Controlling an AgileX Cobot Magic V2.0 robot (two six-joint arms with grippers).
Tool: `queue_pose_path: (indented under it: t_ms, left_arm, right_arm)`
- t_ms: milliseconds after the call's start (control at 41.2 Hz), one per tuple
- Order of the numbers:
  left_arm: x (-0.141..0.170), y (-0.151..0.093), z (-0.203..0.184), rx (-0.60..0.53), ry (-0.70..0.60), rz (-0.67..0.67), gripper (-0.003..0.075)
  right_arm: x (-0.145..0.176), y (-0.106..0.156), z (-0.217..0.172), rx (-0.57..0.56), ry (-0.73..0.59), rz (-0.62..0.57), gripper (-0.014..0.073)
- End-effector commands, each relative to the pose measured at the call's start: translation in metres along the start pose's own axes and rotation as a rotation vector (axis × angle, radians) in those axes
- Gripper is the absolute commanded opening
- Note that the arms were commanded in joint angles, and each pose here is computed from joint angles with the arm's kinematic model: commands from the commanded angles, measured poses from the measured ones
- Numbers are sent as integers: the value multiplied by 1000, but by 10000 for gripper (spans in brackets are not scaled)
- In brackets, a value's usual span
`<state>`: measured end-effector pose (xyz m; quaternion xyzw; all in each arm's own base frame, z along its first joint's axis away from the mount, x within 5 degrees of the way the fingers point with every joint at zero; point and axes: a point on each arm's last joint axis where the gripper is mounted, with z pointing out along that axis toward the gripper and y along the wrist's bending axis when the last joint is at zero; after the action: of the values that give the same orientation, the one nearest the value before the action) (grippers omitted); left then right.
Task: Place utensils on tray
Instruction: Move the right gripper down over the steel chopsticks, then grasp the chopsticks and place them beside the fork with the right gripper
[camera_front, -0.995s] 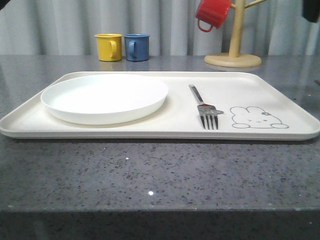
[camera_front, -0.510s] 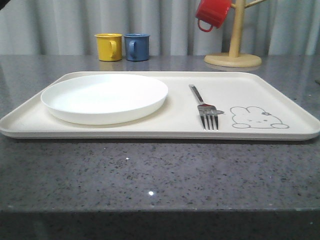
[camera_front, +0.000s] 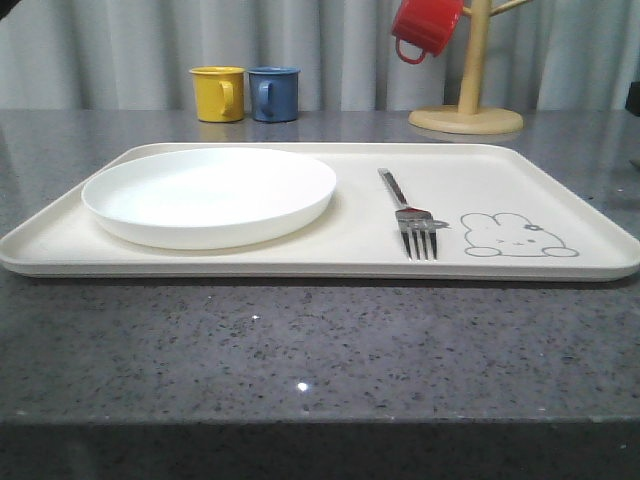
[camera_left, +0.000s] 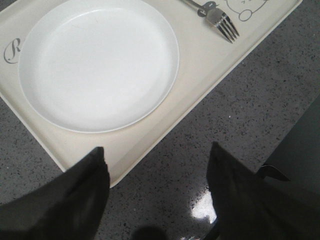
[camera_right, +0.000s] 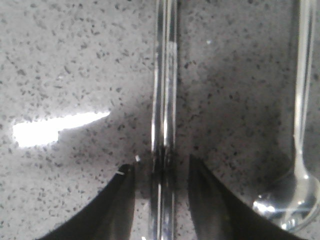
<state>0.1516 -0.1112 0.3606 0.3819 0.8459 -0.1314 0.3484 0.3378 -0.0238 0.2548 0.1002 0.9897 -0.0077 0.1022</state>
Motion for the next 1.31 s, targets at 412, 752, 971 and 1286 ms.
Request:
queue_pose_path:
  t_ms: [412,752,971,1286]
  left_arm:
    - [-11,1,-8,-15,-89,-17,421]
    - [-11,1,-8,-15,-89,-17,421]
    - [-11,1,-8,-15,-89,-17,421]
    - [-11,1,-8,-15,-89,-17,421]
  right_arm:
    - [-3,1,-31,-22,-69,-6,18]
    - [10,74,-69,-203,-61,-143,18]
    - [18,112,-62,-324,-26,-158,18]
    - [17,136,-37,-402,63,-113,31]
